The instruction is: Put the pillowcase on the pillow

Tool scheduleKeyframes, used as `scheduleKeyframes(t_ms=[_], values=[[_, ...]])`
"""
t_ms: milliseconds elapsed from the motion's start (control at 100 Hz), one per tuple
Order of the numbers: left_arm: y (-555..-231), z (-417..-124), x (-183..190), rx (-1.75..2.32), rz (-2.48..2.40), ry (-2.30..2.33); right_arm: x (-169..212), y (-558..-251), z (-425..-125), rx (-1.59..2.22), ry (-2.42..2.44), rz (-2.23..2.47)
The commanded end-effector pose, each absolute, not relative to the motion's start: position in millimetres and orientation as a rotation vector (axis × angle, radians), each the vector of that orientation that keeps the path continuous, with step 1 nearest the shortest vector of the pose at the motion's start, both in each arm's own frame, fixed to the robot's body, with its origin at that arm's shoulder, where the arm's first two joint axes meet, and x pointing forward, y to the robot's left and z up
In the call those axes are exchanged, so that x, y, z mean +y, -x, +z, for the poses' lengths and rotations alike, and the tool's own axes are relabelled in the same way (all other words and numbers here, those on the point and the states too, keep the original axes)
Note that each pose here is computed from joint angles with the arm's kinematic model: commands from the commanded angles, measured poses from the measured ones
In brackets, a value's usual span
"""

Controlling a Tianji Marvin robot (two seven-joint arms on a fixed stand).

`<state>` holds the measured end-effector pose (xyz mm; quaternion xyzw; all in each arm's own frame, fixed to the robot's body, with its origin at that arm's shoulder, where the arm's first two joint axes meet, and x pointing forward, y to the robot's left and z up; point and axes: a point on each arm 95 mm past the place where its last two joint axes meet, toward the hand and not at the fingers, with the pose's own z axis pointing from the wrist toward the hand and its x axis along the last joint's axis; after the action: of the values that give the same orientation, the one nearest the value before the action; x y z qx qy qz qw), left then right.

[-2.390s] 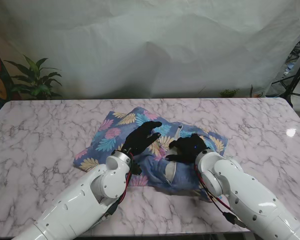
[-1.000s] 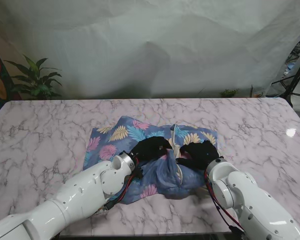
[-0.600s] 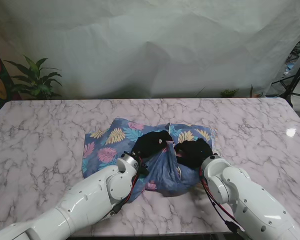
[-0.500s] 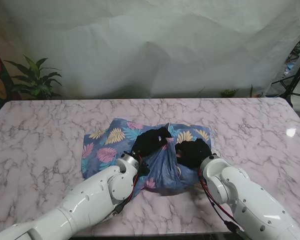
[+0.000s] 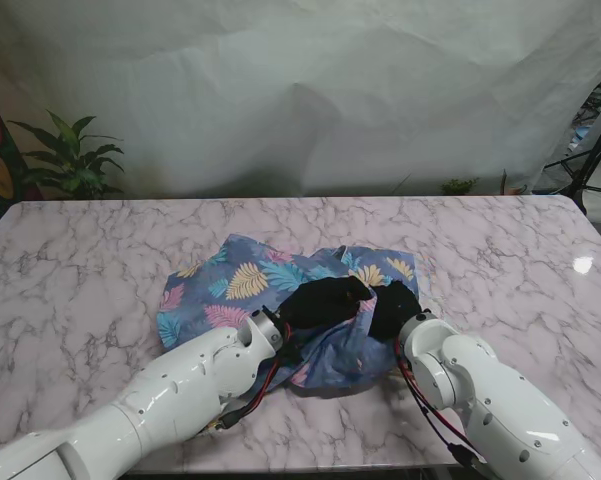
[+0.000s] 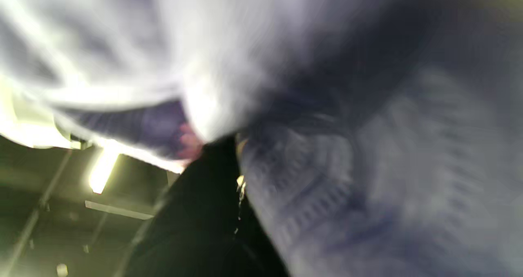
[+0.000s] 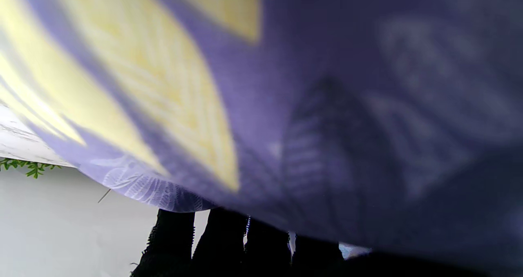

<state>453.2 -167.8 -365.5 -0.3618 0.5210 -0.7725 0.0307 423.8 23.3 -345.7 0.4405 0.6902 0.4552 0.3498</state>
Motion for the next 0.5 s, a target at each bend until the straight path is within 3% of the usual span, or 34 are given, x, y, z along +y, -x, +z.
scheduleKeyframes(t_ms=[0, 490], values=[[-460, -376, -153, 1.838, -2.202, 1.099, 34, -418, -347, 1.809, -1.143, 1.205], [-473, -381, -122, 2.320, -1.644, 0.965, 51, -391, -295, 1.686, -1.170, 1.305]])
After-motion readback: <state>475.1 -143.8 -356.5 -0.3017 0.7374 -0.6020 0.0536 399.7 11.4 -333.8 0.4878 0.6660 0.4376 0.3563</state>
